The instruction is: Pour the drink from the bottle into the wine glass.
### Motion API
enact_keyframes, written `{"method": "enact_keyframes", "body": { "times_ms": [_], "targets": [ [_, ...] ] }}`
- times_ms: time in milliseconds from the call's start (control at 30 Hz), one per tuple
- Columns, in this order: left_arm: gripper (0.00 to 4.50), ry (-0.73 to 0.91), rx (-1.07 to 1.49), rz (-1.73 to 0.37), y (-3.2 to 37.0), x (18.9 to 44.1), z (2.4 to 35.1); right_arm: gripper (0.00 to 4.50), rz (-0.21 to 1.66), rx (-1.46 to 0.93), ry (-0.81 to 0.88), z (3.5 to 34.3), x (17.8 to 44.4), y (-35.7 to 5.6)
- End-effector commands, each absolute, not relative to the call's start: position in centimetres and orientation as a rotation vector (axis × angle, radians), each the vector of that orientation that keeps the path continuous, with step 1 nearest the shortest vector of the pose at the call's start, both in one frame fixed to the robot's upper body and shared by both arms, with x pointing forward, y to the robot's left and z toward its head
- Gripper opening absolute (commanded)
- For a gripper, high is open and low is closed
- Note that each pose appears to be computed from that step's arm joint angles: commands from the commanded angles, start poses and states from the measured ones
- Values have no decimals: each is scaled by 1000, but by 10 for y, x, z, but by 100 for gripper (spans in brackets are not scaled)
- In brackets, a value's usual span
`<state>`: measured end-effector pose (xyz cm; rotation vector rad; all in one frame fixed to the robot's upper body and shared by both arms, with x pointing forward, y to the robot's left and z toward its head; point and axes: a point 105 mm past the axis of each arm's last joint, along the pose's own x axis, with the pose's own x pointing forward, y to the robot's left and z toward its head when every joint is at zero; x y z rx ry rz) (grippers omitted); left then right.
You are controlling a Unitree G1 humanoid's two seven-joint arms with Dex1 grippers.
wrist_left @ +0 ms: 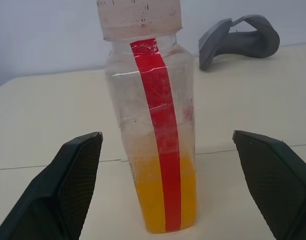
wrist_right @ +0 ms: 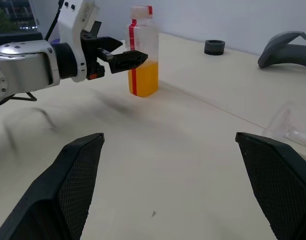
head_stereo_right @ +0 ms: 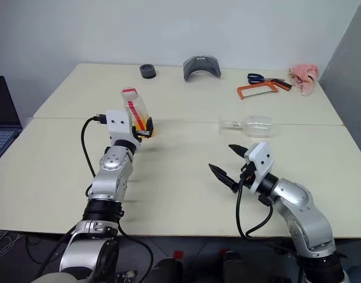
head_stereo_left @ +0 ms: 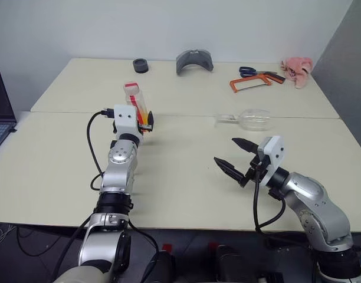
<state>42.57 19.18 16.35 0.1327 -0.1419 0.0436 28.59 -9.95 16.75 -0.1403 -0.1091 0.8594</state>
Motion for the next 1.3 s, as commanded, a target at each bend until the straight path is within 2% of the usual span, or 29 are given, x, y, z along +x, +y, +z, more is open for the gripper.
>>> {"method": "enact_keyframes", "body": {
  "times_ms": [33, 700, 1300],
  "targets": [
    [448, -194, 134, 66, 192, 432, 183, 450, 939, -171, -163, 186, 276, -90],
    [448, -195, 142, 109, 189, 460, 205, 450, 999, -197, -215, 213, 286, -71],
    [448, -222, 162, 123, 181, 469, 221, 450, 974, -194, -211, 208, 288, -71]
  ]
}}
